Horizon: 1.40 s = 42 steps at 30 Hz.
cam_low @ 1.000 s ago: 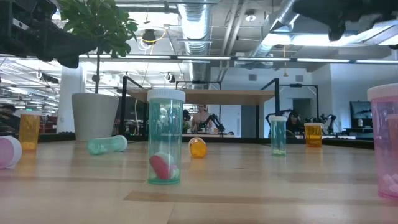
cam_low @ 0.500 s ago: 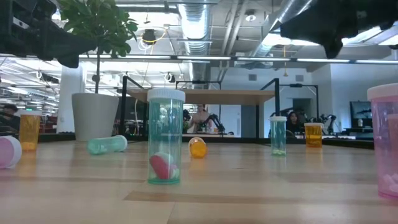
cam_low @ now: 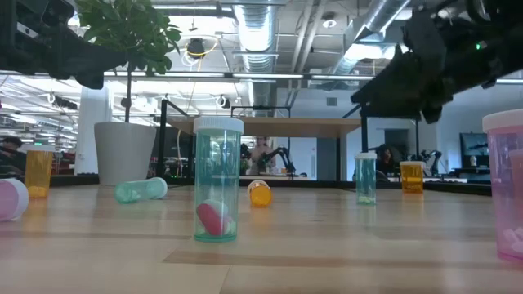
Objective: Pick and place medicine bottles onto shelf by color
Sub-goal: Put the top right blue pill bottle on the shelf
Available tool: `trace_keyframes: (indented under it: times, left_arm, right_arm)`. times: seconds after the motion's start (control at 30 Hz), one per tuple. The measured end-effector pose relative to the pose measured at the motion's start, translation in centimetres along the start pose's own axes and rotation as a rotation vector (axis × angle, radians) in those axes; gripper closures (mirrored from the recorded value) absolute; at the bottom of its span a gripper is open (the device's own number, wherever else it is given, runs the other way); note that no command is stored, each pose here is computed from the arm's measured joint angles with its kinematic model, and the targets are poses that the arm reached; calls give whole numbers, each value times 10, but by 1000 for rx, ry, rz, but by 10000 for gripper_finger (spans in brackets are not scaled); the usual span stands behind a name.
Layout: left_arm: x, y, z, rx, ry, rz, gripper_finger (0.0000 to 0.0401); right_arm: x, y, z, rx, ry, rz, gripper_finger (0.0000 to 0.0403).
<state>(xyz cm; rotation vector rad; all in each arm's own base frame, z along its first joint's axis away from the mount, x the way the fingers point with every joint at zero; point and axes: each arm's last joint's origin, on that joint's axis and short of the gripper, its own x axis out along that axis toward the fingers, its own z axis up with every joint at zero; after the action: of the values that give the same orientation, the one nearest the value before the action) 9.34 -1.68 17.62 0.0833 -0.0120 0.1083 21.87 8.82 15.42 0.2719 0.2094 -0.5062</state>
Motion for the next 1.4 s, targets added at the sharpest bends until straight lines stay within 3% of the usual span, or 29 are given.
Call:
trace_keyframes:
  times: [0.5,0.9,1.4]
  left_arm:
    - [0,0,0,0,0,0,401]
    - [0,0,0,0,0,0,401]
    - [0,0,0,1,2,0,401]
  right_arm:
    - [0,3,-10,-7,123,112,148]
    - [12,4,-1,-107,281,19,148]
    - [21,-1,-3,-72,344,38,148]
